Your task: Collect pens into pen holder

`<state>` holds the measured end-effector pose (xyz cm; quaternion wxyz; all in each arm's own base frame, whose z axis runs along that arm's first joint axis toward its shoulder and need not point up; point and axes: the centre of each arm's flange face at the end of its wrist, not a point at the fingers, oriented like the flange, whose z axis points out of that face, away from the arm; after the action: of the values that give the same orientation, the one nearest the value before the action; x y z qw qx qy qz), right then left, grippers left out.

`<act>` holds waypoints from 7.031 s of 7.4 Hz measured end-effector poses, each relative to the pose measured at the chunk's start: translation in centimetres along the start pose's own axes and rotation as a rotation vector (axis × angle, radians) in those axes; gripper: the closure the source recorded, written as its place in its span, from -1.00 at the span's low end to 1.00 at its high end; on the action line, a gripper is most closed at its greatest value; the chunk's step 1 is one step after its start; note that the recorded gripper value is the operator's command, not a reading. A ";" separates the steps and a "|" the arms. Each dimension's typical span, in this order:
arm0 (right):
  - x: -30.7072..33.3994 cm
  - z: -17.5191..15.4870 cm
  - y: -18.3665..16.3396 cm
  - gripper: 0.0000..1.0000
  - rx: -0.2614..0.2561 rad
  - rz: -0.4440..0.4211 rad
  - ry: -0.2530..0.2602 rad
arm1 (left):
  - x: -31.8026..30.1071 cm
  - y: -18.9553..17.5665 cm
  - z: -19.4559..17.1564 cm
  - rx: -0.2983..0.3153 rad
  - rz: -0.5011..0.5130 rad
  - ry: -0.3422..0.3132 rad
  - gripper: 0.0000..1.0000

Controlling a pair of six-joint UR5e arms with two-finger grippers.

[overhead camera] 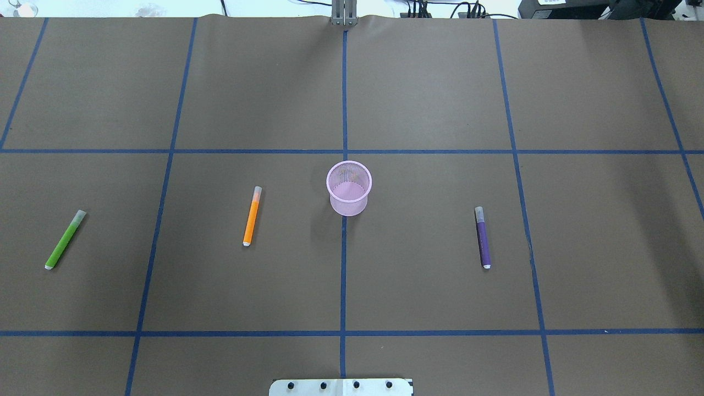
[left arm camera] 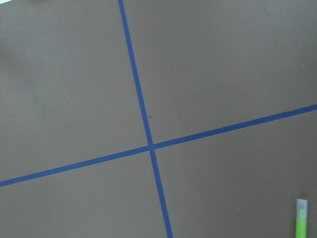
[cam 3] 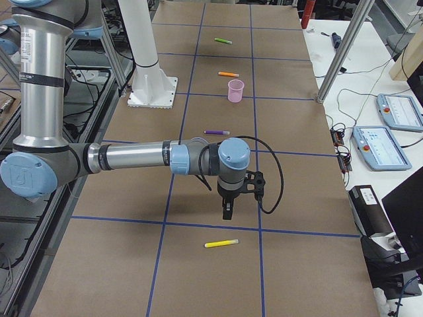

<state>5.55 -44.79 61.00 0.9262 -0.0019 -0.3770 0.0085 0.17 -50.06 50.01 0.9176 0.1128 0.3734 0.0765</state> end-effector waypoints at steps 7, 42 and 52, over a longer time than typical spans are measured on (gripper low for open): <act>0.0 0.1 0.0 -0.99 -0.002 0.001 -0.001 | 10.5 4.5 11.1 -0.074 -0.020 -0.007 -1.00; -2.1 -1.8 -1.3 -0.99 0.042 -0.045 -0.018 | 20.1 6.4 15.7 0.058 0.052 0.078 1.00; 5.6 10.1 -3.1 -0.99 0.026 -0.106 -0.020 | 36.5 -12.3 1.1 0.527 -0.047 0.269 1.00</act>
<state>2.59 -47.78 72.15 0.9214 0.0300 -0.3858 -0.0357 27.55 -53.83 23.15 0.8005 0.3274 0.5012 -0.0300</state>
